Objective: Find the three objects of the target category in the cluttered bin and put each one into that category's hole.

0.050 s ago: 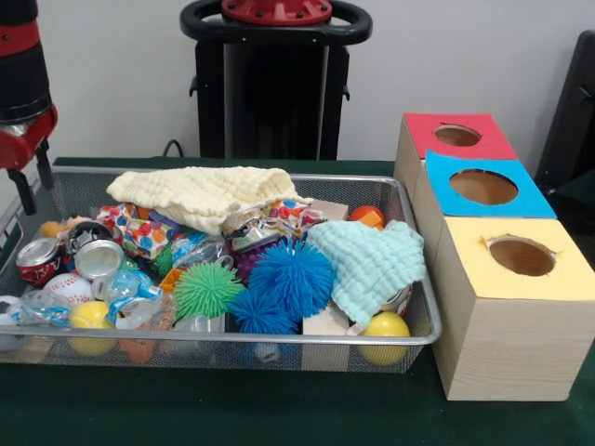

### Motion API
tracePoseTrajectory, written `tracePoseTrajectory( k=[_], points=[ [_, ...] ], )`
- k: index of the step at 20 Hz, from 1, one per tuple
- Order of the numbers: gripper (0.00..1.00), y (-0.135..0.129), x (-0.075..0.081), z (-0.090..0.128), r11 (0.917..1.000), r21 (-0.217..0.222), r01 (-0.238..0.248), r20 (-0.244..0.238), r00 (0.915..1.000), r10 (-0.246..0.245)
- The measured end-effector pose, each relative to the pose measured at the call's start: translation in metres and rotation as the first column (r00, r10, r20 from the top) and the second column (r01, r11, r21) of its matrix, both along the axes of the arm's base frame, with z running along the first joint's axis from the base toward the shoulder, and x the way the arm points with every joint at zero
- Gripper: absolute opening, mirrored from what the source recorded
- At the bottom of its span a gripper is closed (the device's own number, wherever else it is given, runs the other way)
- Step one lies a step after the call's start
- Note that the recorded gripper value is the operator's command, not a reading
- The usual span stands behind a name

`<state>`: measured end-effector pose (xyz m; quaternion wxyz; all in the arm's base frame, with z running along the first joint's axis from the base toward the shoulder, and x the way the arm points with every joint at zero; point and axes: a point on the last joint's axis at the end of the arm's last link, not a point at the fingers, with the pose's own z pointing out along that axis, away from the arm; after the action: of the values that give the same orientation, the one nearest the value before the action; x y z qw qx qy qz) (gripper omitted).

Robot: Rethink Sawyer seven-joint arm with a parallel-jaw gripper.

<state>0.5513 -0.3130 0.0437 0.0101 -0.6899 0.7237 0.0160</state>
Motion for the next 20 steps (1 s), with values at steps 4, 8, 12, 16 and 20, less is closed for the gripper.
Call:
tracePoseTrajectory(
  k=[4, 8, 12, 16, 20],
  points=[
    [1.0, 0.001, -0.005, -0.016, 0.9999, 0.006, -0.009, 0.027, 0.9996, 0.009],
    [1.0, 0.007, -0.006, -0.028, 0.9997, 0.023, -0.013, 0.041, 0.9991, 0.012],
    [1.0, 0.018, -0.006, -0.042, 0.9988, 0.034, -0.033, 0.058, 0.9978, 0.031],
    [1.0, 0.028, -0.006, -0.047, 0.9976, 0.029, -0.063, 0.063, 0.9961, 0.061],
    [1.0, 0.036, -0.009, -0.049, 0.9958, 0.026, -0.088, 0.059, 0.9945, 0.086]
  ],
)
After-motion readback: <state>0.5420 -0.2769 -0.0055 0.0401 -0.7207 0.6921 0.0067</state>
